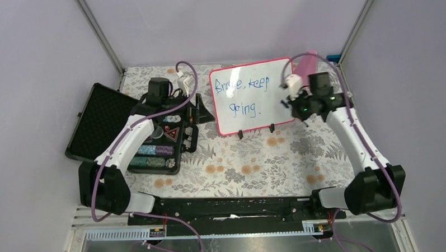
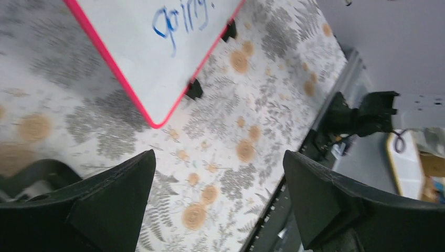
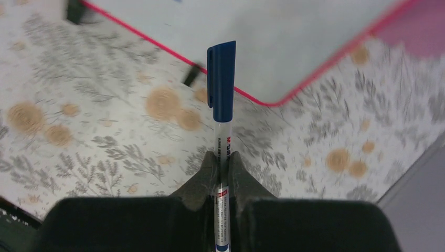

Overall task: Write a sentence on the whiteboard
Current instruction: Place the whiteboard marker at the center of the board.

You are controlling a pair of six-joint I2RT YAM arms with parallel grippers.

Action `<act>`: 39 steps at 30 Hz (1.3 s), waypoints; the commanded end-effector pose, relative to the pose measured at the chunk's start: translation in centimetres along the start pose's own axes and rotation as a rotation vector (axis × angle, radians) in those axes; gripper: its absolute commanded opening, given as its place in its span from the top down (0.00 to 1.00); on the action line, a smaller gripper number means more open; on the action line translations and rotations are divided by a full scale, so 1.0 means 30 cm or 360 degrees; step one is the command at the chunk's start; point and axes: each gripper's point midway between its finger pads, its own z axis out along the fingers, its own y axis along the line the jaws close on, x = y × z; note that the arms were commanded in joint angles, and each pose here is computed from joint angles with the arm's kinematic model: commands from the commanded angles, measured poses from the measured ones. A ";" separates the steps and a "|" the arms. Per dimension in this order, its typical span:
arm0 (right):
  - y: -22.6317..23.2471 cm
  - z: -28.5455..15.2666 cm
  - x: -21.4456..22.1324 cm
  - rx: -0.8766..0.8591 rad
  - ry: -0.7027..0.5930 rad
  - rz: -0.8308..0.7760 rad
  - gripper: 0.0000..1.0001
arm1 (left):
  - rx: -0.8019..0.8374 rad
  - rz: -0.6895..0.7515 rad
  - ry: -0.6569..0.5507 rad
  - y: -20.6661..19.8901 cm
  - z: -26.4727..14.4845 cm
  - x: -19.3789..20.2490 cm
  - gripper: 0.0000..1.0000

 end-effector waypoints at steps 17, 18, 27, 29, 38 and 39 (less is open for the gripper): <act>-0.328 0.176 0.563 0.0224 0.0247 0.1163 0.97 | -0.0478 0.0137 -0.0225 0.161 -0.142 -0.171 0.01; -0.327 0.188 0.573 0.0219 0.0255 0.1168 0.95 | -0.0482 0.0132 -0.0224 0.164 -0.143 -0.169 0.01; -0.297 0.279 0.647 0.0135 0.0358 0.1244 0.84 | -0.0481 0.0107 -0.0191 0.184 -0.143 -0.149 0.01; -0.290 0.288 0.664 0.0128 0.0389 0.1252 0.84 | -0.0484 0.0101 -0.0181 0.191 -0.144 -0.146 0.01; -0.265 0.278 0.658 0.0094 0.0390 0.1276 0.59 | -0.0475 0.0070 -0.0172 0.204 -0.147 -0.139 0.01; -0.263 0.270 0.648 0.0085 0.0382 0.1279 0.55 | -0.0474 0.0065 -0.0171 0.205 -0.149 -0.138 0.01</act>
